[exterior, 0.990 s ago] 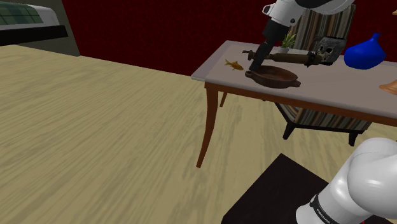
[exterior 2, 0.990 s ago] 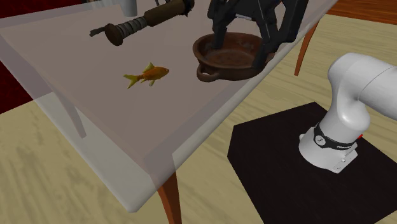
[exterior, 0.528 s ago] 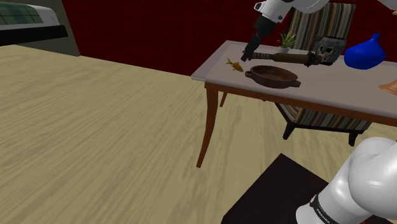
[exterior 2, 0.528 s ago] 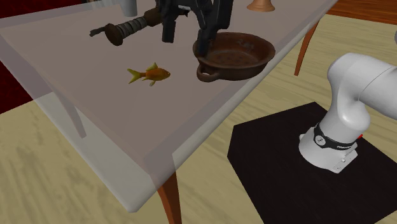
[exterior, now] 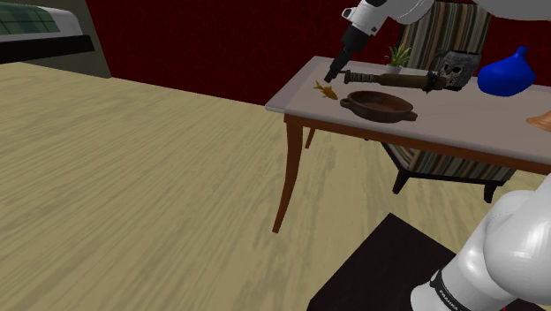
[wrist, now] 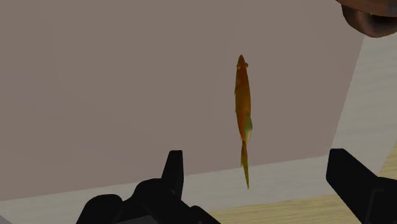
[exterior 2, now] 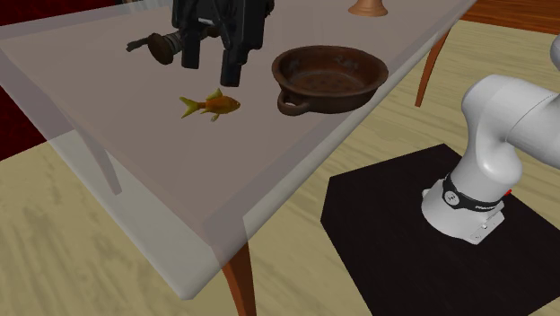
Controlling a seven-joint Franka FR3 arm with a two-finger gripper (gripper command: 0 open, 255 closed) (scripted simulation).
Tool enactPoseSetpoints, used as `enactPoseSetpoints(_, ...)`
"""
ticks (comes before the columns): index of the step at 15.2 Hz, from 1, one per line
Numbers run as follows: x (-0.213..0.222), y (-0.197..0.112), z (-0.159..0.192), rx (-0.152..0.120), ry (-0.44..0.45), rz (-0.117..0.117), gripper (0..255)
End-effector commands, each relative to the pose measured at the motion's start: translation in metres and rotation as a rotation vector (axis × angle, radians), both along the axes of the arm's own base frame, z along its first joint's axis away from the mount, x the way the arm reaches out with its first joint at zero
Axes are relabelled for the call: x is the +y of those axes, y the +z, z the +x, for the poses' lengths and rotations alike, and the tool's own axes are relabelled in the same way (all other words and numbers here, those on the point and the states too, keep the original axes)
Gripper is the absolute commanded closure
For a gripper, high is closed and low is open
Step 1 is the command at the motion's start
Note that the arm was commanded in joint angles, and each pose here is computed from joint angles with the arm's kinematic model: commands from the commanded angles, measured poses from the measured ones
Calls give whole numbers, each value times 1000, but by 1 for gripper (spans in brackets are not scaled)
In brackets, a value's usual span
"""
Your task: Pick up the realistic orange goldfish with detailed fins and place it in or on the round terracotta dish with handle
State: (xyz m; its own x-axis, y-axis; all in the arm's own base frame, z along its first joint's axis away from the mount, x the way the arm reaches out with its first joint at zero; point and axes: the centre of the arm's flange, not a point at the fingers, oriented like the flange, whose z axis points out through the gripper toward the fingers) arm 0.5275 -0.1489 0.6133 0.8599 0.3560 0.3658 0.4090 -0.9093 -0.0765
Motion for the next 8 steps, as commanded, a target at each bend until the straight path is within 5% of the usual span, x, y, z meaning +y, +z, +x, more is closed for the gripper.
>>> enactPoseSetpoints(1, 1, -10, 3, -1, 1, 0, 0)
enactPoseSetpoints(8, 4, -23, 7, -1, 1, 0, 0)
